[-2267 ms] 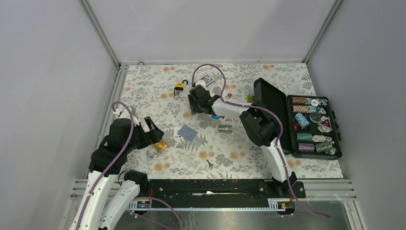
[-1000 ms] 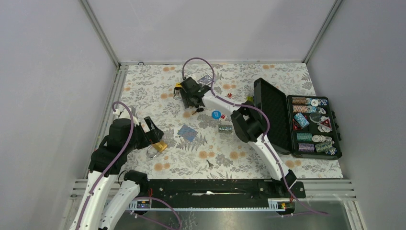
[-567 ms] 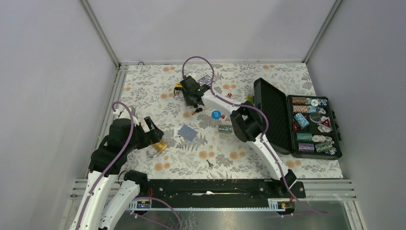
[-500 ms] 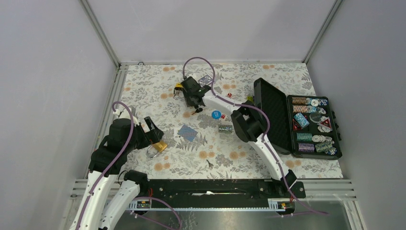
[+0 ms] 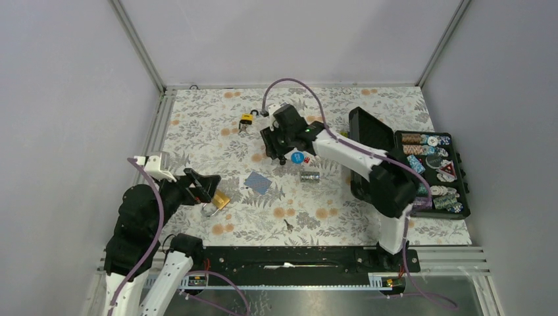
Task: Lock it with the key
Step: Pick up the lock from the center of the board, then lock the lock.
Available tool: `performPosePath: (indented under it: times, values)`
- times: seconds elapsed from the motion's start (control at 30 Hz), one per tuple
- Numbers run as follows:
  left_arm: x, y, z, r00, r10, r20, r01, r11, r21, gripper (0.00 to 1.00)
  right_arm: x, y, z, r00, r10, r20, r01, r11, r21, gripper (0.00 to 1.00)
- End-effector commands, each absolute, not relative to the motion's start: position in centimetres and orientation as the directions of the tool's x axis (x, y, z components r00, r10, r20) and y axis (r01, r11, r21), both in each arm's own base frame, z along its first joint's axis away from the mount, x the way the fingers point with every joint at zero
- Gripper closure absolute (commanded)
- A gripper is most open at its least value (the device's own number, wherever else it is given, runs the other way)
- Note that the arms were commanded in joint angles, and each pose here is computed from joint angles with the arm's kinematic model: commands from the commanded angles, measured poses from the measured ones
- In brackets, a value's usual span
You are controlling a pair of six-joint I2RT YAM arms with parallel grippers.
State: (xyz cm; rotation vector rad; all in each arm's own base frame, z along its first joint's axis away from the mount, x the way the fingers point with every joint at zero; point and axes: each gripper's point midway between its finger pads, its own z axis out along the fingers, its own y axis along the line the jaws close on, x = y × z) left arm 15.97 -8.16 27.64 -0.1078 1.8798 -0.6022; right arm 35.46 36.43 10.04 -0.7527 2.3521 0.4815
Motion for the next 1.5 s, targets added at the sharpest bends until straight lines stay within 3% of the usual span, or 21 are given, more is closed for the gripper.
performPosePath:
  times: [0.0, 0.3, 0.53, 0.97, 1.13, 1.33, 1.47]
  values:
    - [15.8, -9.5, 33.0, -0.235, -0.33, -0.914, 0.386, 0.832, -0.399, 0.01, 31.2, 37.0, 20.1, -0.516, -0.328, -0.792, -0.764, 0.594, 0.252, 1.0]
    - [12.4, -13.8, 37.8, -0.006, -0.18, -0.984, 0.743, 0.658, -0.125, 0.04, 18.5, 33.5, 29.5, -0.473, -0.219, -0.853, -0.869, 0.278, 0.41, 1.0]
    - [9.8, -17.7, 38.8, -0.052, -0.185, -0.981, 0.926, 0.358, -0.117, 0.07, 11.2, 30.1, 33.5, -0.452, -0.245, -0.858, -0.891, 0.08, 0.447, 1.0]
    - [9.8, -20.0, 40.0, -0.165, -0.27, -0.949, 0.955, 0.197, -0.222, 0.1, 8.4, 27.6, 32.0, -0.407, -0.288, -0.867, -0.913, 0.093, 0.397, 1.0]
    - [10.7, -23.5, 37.8, -0.238, -0.166, -0.957, 0.95, 0.168, -0.265, 0.16, 8.0, 27.2, 31.9, -0.392, -0.29, -0.873, -0.92, 0.088, 0.383, 1.0]
    - [10.0, -27.3, 38.0, -0.185, -0.098, -0.978, 0.977, 0.091, -0.194, 0.16, 6.8, 26.3, 32.5, -0.364, -0.293, -0.884, -0.929, 0.05, 0.366, 1.0]
    - [9.6, -28.9, 37.4, -0.203, -0.068, -0.977, 0.978, 0.023, -0.205, 0.22, 5.7, 25.7, 32.9, -0.353, -0.296, -0.888, -0.93, 0.009, 0.367, 1.0]
